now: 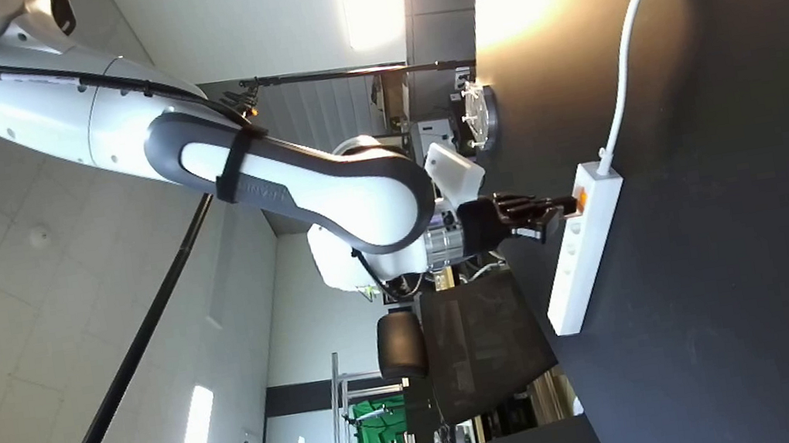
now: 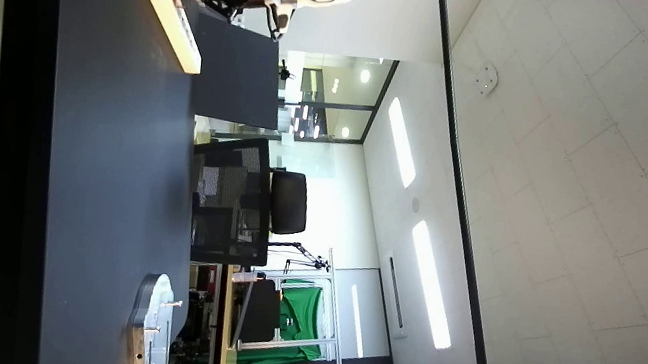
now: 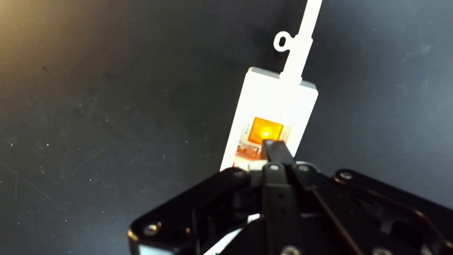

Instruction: Turn on the adapter

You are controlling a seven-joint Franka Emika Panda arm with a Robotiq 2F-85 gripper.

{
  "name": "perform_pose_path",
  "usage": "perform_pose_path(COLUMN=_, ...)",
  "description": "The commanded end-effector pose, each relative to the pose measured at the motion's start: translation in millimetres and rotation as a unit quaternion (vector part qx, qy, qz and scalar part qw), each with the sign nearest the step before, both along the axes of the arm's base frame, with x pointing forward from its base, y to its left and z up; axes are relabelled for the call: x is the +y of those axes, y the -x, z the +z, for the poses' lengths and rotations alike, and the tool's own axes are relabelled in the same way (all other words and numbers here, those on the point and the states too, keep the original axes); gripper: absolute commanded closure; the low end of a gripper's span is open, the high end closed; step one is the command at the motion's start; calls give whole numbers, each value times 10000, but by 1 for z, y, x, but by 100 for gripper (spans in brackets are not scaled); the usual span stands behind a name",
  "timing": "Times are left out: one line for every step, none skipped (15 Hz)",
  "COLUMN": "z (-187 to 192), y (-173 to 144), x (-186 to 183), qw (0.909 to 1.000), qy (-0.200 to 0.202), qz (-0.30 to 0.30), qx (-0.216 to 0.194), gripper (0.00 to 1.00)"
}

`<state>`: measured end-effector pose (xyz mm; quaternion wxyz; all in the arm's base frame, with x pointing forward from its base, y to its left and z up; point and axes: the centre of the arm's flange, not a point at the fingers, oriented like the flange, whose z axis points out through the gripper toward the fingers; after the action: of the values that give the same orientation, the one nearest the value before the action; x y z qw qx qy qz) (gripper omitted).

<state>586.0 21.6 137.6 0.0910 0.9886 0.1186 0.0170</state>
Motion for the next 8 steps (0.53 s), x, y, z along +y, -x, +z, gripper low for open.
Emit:
perform_pose_path(z=2, y=-4, x=-6, qw=9997, qy=-90, qz=-87, qx=187, gripper=100)
perform_pose_path(z=0, y=-3, x=-8, qw=9996, qy=-93, qz=-108, qx=233, gripper=100)
perform_pose_path(z=-1, y=-2, x=-9, qw=9995, qy=-102, qz=-123, qx=277, gripper=100)
perform_pose_path(z=-2, y=-1, x=-11, qw=9994, qy=-98, qz=-133, qx=310, gripper=100)
perform_pose_path(z=-3, y=0, x=-12, qw=9993, qy=-101, qz=-145, qx=336, gripper=100)
perform_pose_path(z=-5, y=0, x=-13, qw=9992, qy=-110, qz=-155, qx=345, gripper=100)
perform_pose_path(z=-8, y=1, x=-14, qw=9994, qy=-130, qz=-155, qx=296, gripper=100)
perform_pose_path(z=-11, y=1, x=-15, qw=9995, qy=-141, qz=-161, qx=247, gripper=100)
